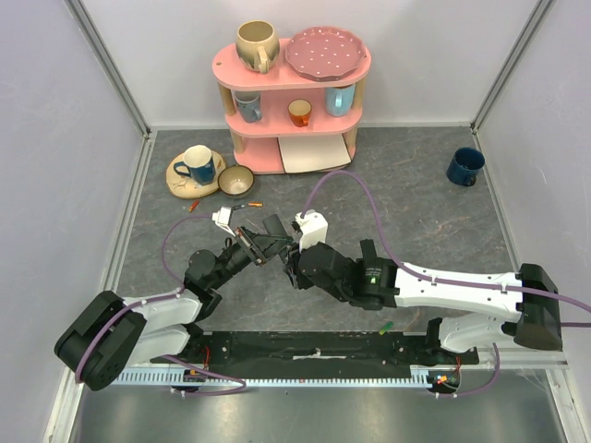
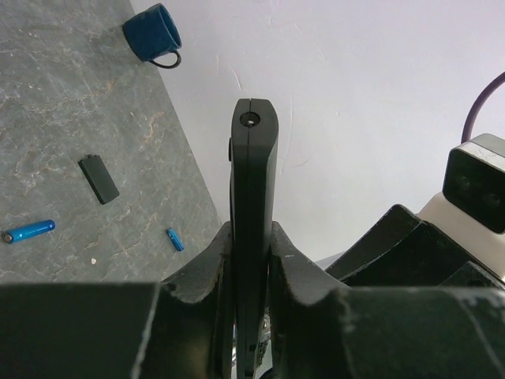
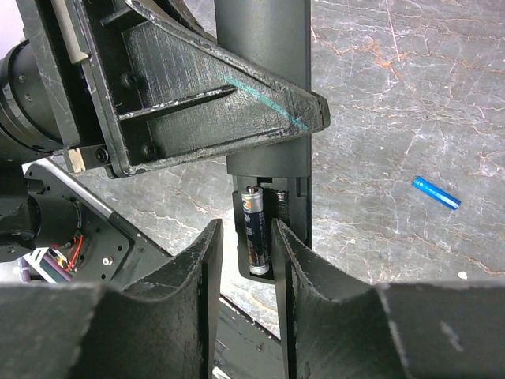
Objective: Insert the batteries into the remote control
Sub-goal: Load the battery into the remote control.
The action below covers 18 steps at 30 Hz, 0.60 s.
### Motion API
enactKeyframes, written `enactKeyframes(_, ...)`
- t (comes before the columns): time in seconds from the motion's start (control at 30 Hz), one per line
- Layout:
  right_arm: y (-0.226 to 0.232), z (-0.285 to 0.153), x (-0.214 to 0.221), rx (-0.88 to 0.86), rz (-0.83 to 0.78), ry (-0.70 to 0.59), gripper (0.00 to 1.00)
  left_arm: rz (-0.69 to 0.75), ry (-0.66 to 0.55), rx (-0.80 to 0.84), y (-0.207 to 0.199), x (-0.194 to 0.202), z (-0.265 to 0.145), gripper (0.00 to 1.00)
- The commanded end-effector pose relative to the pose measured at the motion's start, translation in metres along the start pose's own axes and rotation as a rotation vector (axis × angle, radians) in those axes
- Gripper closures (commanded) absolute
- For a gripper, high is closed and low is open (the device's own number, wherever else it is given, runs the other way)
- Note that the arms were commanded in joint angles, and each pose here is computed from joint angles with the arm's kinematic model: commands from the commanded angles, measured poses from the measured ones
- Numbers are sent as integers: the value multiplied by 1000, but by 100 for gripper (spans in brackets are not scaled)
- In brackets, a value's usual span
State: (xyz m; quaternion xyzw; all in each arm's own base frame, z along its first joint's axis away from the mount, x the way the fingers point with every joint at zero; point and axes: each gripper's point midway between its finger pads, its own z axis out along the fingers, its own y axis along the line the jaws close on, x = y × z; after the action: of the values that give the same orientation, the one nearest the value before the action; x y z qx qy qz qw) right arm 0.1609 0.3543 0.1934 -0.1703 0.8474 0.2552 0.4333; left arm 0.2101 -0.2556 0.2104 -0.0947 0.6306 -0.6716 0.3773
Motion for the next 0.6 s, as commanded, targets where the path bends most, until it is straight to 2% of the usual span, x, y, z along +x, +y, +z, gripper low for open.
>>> enactKeyframes(0.0,-11,-6,-1,55,-10,13,61,55,-50,180,-48,-12,-2,98)
enactKeyframes(0.57,-9,-10,-17,65,-12,-13,44,52,-36,165,-42,-9,-3,98)
